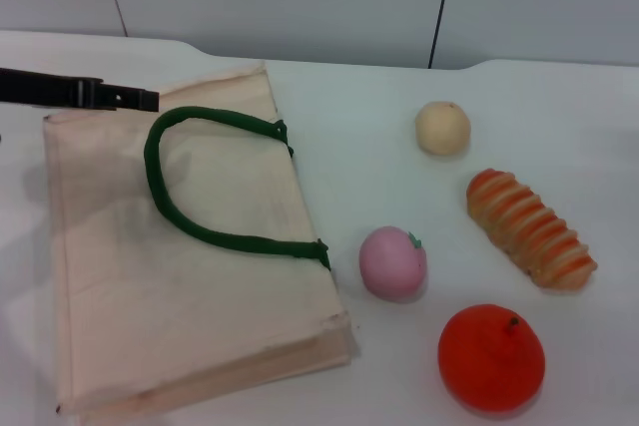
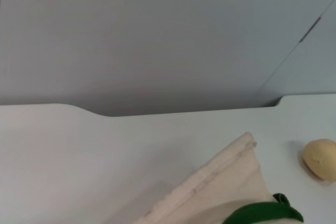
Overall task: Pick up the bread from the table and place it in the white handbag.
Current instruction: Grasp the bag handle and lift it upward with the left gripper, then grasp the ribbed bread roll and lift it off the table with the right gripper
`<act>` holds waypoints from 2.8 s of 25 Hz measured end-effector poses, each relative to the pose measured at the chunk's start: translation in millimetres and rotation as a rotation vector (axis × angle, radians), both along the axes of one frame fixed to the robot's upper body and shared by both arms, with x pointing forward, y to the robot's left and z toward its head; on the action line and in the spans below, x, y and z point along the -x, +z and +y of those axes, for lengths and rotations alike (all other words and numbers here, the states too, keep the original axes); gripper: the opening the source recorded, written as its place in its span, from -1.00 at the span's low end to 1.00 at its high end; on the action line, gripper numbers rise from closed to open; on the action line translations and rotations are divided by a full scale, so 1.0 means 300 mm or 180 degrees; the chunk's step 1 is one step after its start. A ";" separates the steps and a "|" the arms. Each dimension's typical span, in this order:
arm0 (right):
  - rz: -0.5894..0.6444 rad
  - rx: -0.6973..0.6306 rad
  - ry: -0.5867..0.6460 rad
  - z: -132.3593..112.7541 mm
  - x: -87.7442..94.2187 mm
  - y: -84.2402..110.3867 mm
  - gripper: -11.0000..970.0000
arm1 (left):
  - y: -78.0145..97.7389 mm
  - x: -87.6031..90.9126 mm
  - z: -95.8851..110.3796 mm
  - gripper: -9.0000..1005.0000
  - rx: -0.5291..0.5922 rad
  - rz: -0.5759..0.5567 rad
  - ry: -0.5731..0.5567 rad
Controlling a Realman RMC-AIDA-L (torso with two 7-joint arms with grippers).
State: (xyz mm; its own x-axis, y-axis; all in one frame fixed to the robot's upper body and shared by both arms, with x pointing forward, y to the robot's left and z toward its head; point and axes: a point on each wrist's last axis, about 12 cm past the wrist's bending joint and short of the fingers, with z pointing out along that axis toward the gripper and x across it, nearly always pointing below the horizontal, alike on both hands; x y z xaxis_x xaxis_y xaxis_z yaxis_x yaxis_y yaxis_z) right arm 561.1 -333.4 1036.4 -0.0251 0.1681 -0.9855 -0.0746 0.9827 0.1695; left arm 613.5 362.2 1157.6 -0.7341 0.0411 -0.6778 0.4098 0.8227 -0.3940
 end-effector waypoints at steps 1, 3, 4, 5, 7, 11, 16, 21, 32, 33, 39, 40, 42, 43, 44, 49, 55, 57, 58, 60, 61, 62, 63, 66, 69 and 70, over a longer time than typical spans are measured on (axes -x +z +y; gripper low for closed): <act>-0.0004 0.0000 0.0004 0.001 -0.002 0.001 0.82 | -0.005 -0.002 -0.006 0.54 -0.0001 0.0009 -0.0013; -0.0008 0.0000 0.0009 0.003 -0.005 0.003 0.82 | -0.019 -0.009 -0.023 0.54 -0.0037 0.0051 -0.0045; -0.0009 0.0000 0.0010 0.004 -0.006 0.003 0.82 | -0.027 -0.014 -0.030 0.54 -0.0074 0.0079 -0.0053; -0.0009 0.0000 0.0010 0.004 -0.006 0.004 0.82 | -0.036 -0.019 -0.040 0.54 -0.0120 0.0114 -0.0067; -0.0008 0.0001 0.0010 0.004 -0.006 0.004 0.82 | -0.050 -0.027 -0.053 0.53 -0.0179 0.0157 -0.0083; -0.0007 0.0002 0.0010 0.004 -0.006 0.003 0.82 | -0.070 -0.036 -0.077 0.53 -0.0162 0.0169 -0.0111; -0.0010 0.0004 0.0014 0.006 -0.007 0.004 0.82 | -0.090 -0.048 -0.101 0.52 -0.0140 0.0191 -0.0165; -0.0011 0.0009 0.0014 0.006 -0.007 0.004 0.82 | -0.100 -0.048 -0.106 0.51 -0.0136 0.0227 -0.0166; -0.0011 0.0004 0.0019 0.008 -0.008 0.004 0.82 | -0.117 -0.046 -0.106 -0.26 -0.0190 0.0250 -0.0118; -0.0011 0.0003 0.0019 0.008 -0.008 0.004 0.82 | -0.118 -0.046 -0.106 -0.42 -0.0191 0.0252 -0.0118; -0.0008 0.0009 0.0015 0.007 -0.008 0.004 0.82 | -0.115 -0.048 -0.107 -0.72 -0.0162 0.0217 -0.0105; -0.0007 0.0010 0.0015 0.007 -0.007 0.003 0.82 | -0.114 -0.049 -0.106 -0.72 -0.0141 0.0191 -0.0095; -0.0005 0.0009 0.0013 0.007 -0.006 0.003 0.82 | -0.106 -0.052 -0.104 -0.72 -0.0067 0.0106 -0.0060; -0.0003 0.0008 0.0012 0.006 -0.006 0.002 0.82 | -0.101 -0.053 -0.102 -0.72 -0.0007 0.0051 -0.0048; -0.0001 0.0003 0.0009 0.006 -0.005 0.001 0.82 | -0.094 -0.053 -0.099 -0.72 0.0053 -0.0008 -0.0043; 0.0008 -0.0086 0.0008 0.006 -0.002 0.000 0.82 | -0.022 -0.036 -0.070 -0.72 0.0570 -0.0581 -0.0164; 0.0081 -0.0460 0.0039 -0.009 -0.001 0.000 0.82 | 0.079 0.013 -0.041 -0.72 0.1157 -0.1244 -0.0479; 0.0104 -0.0474 0.0077 -0.014 0.000 0.001 0.82 | 0.101 0.020 -0.035 -0.72 0.1227 -0.1317 -0.0552; 0.0124 -0.0468 0.0126 -0.013 0.001 0.001 0.82 | 0.107 0.021 -0.034 -0.72 0.1250 -0.1337 -0.0570; 0.0144 -0.0453 0.0203 -0.008 -0.002 0.002 0.82 | 0.116 0.021 -0.035 -0.72 0.1289 -0.1375 -0.0593; 0.0150 -0.0444 0.0238 -0.004 -0.005 0.004 0.82 | 0.120 0.021 -0.037 -0.72 0.1305 -0.1392 -0.0604; 0.0154 -0.0437 0.0268 0.000 -0.008 0.005 0.82 | 0.123 0.020 -0.038 -0.72 0.1317 -0.1404 -0.0612; 0.0157 -0.0419 0.0306 0.006 -0.012 0.007 0.82 | 0.125 0.019 -0.040 -0.72 0.1325 -0.1414 -0.0620; 0.0170 -0.0321 0.0460 0.028 -0.023 0.013 0.82 | 0.129 0.017 -0.043 -0.72 0.1329 -0.1423 -0.0632; 0.0185 -0.0212 0.0582 0.036 -0.029 0.018 0.82 | 0.133 0.013 -0.047 -0.72 0.1335 -0.1426 -0.0642; 0.0195 -0.0162 0.0659 0.036 -0.031 0.022 0.82 | 0.133 0.013 -0.048 -0.72 0.1337 -0.1423 -0.0646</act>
